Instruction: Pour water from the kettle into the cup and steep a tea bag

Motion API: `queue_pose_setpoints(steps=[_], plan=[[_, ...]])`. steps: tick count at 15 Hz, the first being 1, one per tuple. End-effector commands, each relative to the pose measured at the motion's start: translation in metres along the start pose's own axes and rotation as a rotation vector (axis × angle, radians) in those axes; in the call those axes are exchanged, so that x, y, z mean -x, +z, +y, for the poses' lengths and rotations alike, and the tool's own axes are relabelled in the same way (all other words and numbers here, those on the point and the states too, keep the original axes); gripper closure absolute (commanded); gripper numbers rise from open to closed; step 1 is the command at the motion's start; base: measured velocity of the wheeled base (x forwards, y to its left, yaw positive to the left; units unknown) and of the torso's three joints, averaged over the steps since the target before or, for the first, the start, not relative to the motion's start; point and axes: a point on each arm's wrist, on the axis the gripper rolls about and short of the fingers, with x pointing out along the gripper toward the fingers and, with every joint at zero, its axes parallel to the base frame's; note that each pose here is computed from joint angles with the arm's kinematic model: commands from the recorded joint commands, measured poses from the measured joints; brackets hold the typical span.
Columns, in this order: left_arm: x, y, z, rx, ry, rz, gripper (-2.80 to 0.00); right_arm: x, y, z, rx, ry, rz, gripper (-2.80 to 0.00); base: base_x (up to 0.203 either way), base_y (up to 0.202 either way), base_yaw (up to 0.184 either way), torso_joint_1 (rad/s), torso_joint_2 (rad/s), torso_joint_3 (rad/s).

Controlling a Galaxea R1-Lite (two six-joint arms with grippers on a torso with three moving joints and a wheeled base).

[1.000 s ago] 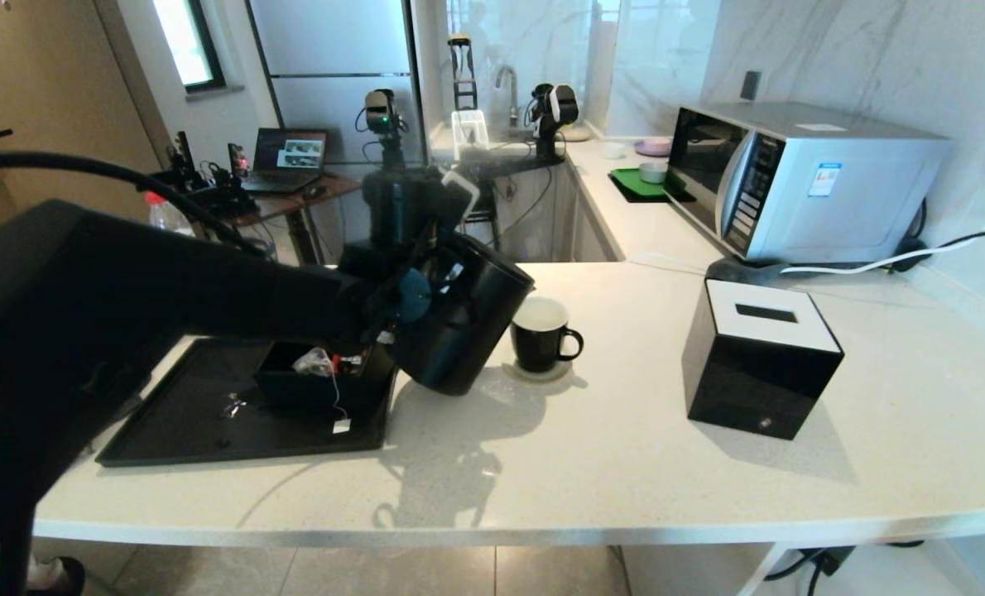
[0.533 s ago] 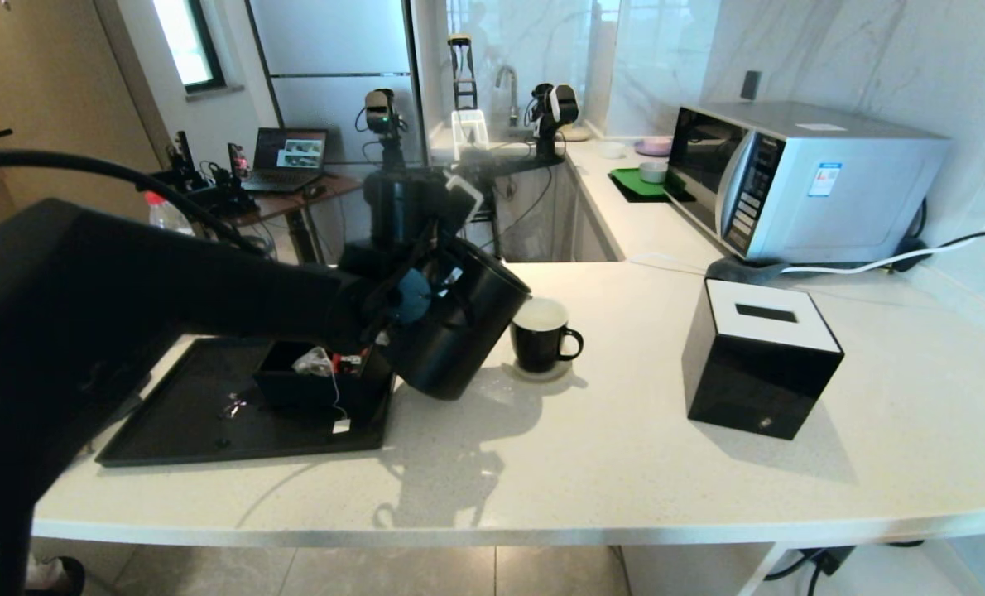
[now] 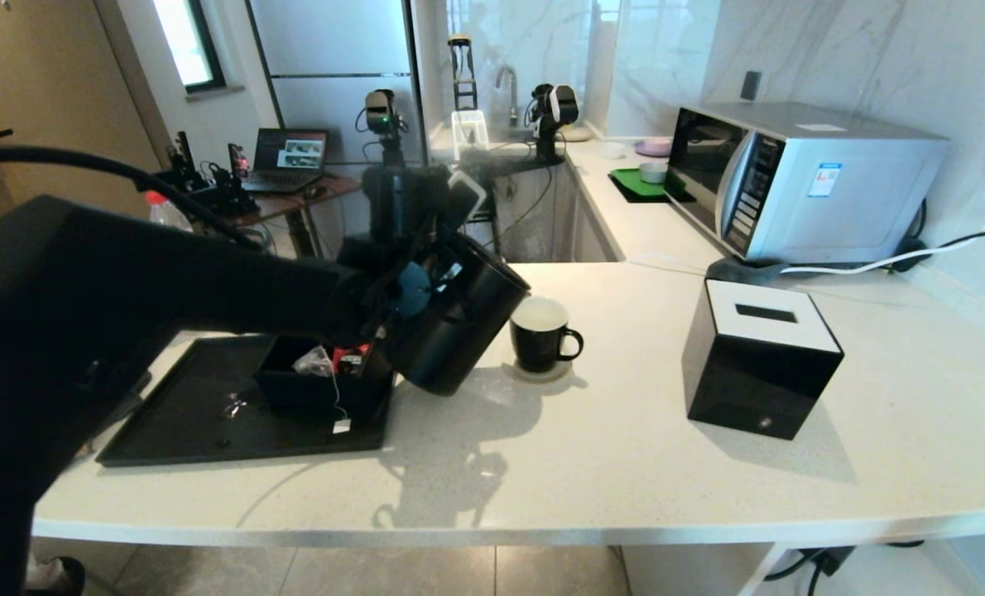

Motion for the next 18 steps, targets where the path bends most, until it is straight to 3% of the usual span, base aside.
queue_pose_setpoints(steps=[1,18], plan=[[-0.0007,0.0004,-0.0005,-0.003,0.005,0.001,0.00,-0.0001,0.0001,0.0000,-0.001,0.000,0.001,0.00,0.000,0.000,0.000,0.000,0.00,0.000],[-0.0018,0.0049,-0.0042,-0.056,-0.025,0.028,0.00,-0.0001,0.0001,0.0000,-0.001,0.000,0.001,0.00,0.000,0.000,0.000,0.000,0.00,0.000]])
